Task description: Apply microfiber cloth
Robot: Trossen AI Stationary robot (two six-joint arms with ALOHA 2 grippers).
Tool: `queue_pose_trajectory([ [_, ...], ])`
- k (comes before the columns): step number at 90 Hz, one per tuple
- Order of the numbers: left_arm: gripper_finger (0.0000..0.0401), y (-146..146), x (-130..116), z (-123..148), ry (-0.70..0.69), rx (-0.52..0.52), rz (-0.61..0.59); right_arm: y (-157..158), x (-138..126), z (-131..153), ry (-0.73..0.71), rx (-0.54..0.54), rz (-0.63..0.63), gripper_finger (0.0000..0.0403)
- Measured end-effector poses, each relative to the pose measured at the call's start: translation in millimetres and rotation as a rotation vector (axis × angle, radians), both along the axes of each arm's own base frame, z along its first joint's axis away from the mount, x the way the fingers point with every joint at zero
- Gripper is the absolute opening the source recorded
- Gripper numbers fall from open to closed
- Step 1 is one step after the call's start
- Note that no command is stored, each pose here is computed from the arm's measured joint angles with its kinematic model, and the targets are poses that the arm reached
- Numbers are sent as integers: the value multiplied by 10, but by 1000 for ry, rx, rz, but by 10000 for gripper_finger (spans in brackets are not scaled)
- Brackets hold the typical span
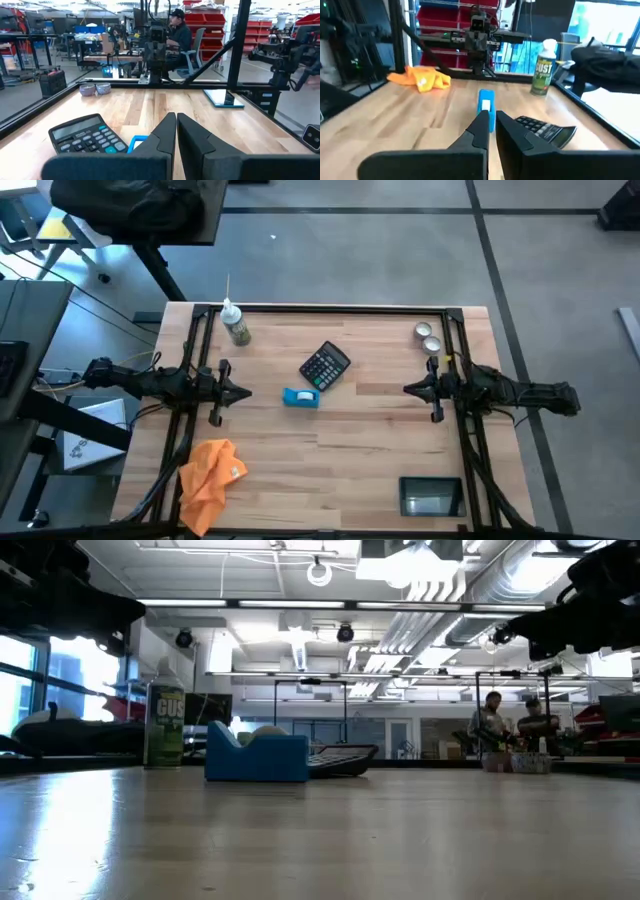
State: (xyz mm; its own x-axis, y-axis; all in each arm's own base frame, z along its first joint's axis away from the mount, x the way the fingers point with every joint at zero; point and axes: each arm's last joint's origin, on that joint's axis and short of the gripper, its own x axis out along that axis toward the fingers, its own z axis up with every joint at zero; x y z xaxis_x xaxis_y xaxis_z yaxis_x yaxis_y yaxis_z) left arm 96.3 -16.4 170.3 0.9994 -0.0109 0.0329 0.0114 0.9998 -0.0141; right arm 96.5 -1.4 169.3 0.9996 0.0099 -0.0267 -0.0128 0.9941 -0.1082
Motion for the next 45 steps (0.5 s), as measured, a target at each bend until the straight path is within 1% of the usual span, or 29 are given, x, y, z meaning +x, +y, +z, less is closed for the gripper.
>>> queue_pose_trajectory([
  [8, 0, 0, 0, -1, 1, 0, 0, -7, 0, 16, -17, -5, -24, 0],
  [17, 0, 0, 0, 0, 0, 0, 0, -37, -4, 90, -92, -16, -128, 0],
  [22, 0, 0, 0, 0, 0, 0, 0, -52, -13, 160, -164, -19, -184, 0],
  [28, 0, 0, 0, -1, 0, 0, 0, -62, -33, 251, -260, 0, -219, 0],
  [45, 0, 0, 0, 0, 0, 0, 0, -62, -136, 509, -557, 100, -207, 0],
])
